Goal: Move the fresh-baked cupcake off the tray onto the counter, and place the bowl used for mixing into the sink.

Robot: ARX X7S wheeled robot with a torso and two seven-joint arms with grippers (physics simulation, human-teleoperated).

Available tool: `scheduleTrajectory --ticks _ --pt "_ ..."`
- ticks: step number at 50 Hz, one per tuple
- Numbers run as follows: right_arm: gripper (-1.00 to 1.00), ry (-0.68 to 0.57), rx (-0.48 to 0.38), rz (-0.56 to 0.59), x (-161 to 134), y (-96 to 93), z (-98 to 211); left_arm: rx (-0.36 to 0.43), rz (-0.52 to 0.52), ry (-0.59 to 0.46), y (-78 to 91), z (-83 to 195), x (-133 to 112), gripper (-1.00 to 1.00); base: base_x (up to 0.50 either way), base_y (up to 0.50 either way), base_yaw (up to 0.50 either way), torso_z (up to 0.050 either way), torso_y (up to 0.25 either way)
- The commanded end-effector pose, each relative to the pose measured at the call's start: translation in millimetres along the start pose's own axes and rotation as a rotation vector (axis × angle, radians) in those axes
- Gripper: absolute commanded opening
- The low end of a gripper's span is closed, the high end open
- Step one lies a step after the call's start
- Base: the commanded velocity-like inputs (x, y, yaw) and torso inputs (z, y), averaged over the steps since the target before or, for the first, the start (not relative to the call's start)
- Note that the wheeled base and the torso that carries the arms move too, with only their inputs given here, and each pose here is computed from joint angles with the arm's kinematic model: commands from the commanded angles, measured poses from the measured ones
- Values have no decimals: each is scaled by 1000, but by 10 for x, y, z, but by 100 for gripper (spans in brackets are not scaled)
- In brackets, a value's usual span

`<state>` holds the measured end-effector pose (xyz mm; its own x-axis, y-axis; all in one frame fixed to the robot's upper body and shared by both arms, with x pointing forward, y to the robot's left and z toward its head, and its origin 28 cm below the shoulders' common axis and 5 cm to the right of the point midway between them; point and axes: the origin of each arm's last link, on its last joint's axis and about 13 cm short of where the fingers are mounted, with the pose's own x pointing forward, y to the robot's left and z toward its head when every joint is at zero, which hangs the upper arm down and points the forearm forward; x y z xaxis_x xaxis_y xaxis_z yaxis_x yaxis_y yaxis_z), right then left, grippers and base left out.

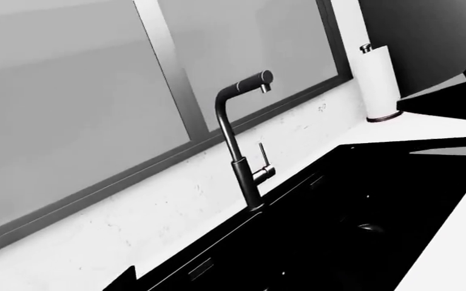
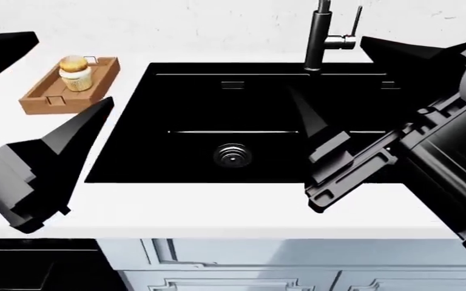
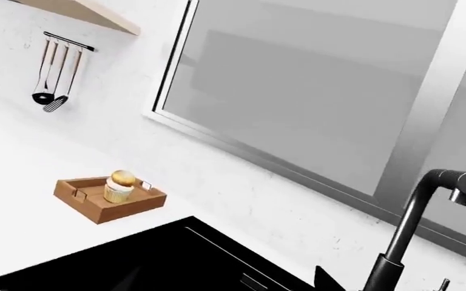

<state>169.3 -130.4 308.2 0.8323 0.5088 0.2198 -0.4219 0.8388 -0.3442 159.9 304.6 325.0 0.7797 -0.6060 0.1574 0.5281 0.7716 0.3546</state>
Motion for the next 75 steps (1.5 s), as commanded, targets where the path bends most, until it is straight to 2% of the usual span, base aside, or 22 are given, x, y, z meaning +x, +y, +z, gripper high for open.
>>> scheduleTrajectory --ticks 1,25,45,65,75 --pt "100 1 3 4 19 3 -12 -1 6 -6 5 10 -2 100 129 500 0 0 0" --pt "100 -1 17 0 1 4 -31 -1 -16 0 -22 -11 41 100 130 478 0 0 0" --pt "100 -17 57 -38 13 -16 6 4 -30 7 -21 2 39 100 34 19 0 0 1" --pt "100 -13 54 -23 1 -9 -14 4 -37 21 -19 -14 73 100 410 1 0 0 1" --pt "100 -3 55 -22 -5 3 -22 -24 -44 54 8 -32 121 100 15 0 0 0 1"
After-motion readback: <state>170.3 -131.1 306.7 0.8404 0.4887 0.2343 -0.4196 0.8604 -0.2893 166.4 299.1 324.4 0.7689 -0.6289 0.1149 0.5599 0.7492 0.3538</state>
